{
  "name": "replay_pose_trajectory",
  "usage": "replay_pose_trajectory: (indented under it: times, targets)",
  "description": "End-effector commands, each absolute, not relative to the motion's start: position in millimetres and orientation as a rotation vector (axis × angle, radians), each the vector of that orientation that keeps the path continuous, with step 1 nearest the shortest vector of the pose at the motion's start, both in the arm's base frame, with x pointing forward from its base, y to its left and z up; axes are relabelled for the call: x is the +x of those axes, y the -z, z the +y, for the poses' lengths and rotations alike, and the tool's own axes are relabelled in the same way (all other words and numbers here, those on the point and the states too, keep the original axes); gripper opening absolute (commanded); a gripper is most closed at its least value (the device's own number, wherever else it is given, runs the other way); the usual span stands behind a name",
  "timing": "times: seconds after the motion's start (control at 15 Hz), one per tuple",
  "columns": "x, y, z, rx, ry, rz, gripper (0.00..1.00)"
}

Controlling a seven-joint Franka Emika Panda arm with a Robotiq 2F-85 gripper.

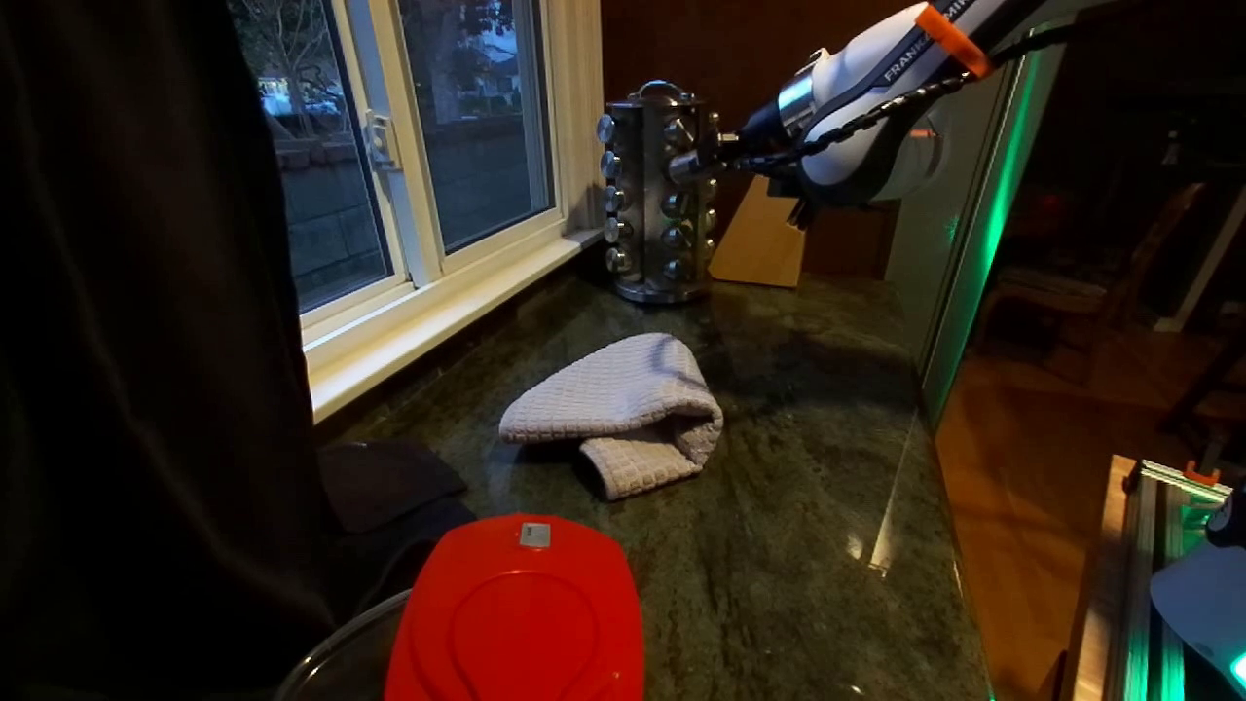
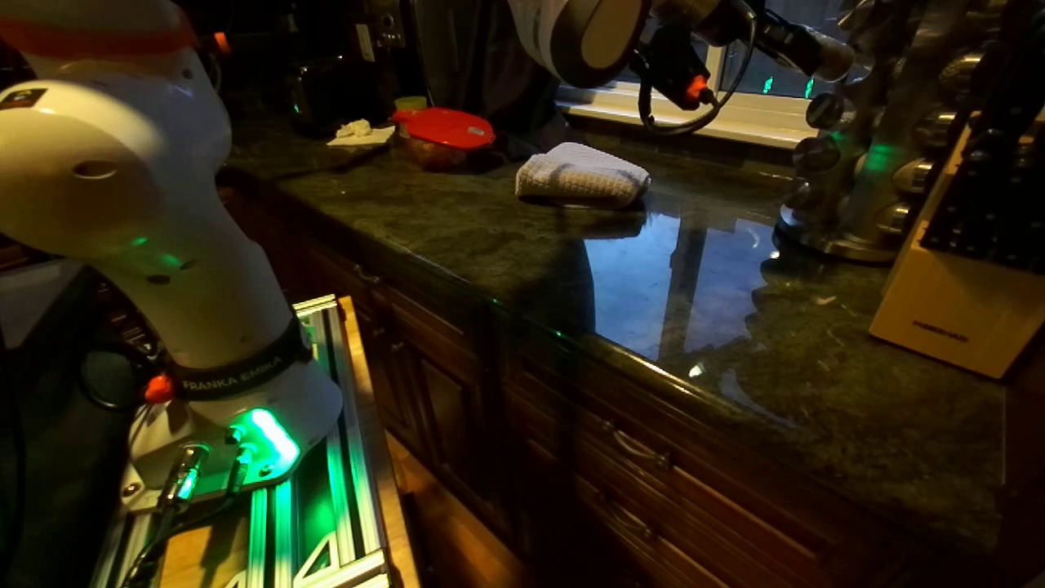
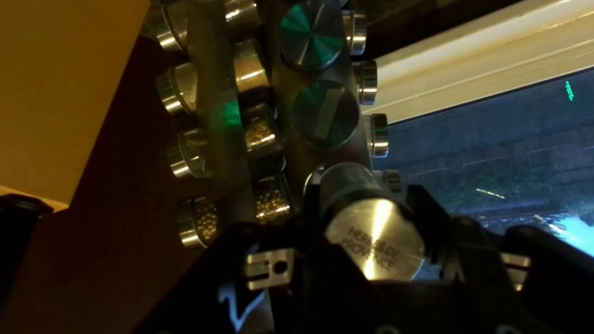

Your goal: Place the spice bottle in the second hole from the top on the spice rack holder

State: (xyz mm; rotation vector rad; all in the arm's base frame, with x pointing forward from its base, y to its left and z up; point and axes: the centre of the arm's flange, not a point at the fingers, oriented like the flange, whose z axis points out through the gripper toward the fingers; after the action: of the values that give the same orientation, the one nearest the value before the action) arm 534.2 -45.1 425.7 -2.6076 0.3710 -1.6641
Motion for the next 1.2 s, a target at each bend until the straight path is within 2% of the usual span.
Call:
replay_pose_trajectory:
  times: [0.0, 1.13]
  targets:
    - [538.5, -423.1, -36.9, -2.593, 1.717, 0.374, 0.24]
    - [547.7, -416.1, -44.6, -2.604, 1.795, 0.326, 0.24]
